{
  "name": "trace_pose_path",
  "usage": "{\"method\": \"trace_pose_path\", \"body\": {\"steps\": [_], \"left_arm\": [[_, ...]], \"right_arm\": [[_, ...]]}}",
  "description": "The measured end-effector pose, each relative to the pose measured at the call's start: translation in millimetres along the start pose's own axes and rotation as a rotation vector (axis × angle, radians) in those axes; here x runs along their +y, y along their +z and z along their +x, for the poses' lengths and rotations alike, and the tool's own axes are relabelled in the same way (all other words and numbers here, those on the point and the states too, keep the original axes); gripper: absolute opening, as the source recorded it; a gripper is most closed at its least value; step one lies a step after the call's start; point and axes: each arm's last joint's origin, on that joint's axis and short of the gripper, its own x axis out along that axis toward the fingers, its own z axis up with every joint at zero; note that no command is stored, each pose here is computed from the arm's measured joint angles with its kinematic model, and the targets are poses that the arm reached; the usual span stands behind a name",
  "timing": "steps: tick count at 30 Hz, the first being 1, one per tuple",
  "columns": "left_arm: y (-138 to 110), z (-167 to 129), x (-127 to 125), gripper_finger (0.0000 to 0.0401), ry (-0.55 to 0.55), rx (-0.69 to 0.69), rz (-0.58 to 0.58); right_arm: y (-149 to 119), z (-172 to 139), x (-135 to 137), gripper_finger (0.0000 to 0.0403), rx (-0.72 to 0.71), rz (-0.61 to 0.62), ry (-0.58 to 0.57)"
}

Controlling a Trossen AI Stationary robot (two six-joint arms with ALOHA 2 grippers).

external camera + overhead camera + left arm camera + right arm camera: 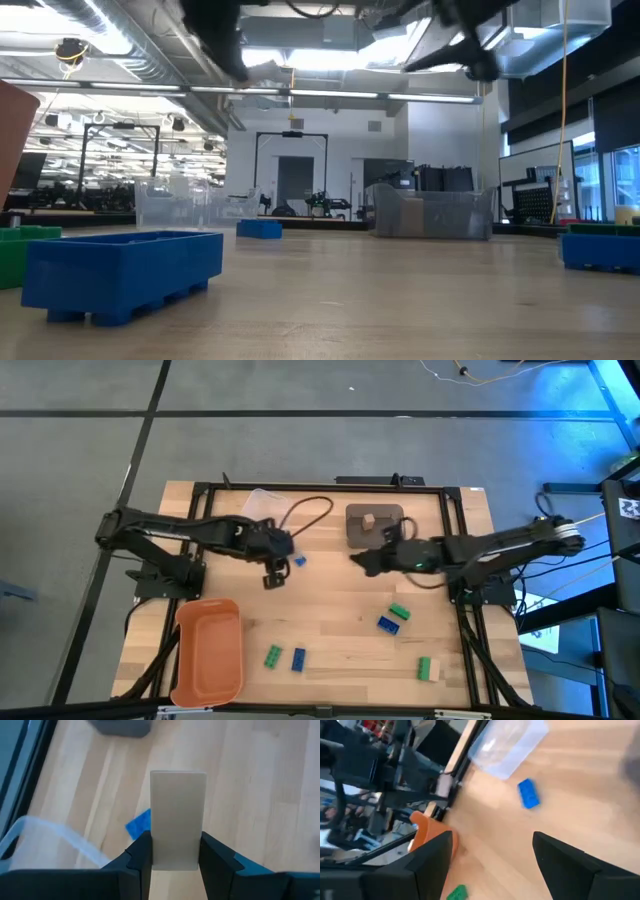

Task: Sort & place blocks by color
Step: Put the left brown block into the black bin

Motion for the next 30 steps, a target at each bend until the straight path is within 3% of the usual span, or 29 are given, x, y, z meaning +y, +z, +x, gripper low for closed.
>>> {"method": "trace_pose_path", "body": {"steps": [6, 11, 24, 30], "left_arm": [[18, 31, -11, 0.0115, 0.005, 0.028, 0.064], [22, 47, -17, 0.0115, -0.008, 0.018, 0.065], [34, 52, -23, 0.0115, -0.062, -0.089, 0.043], [35, 52, -23, 0.0115, -0.062, -0.094, 0.042]], "right_arm": [[-13, 51, -1, 0.0277, 0.050, 0.057, 0.070], [-18, 74, -4, 0.0277, 0.041, 0.087, 0.104], [-25, 92, -11, 0.0275, 0.042, 0.132, 0.085], [-24, 93, -11, 0.0223, 0.028, 0.139, 0.090]]}}
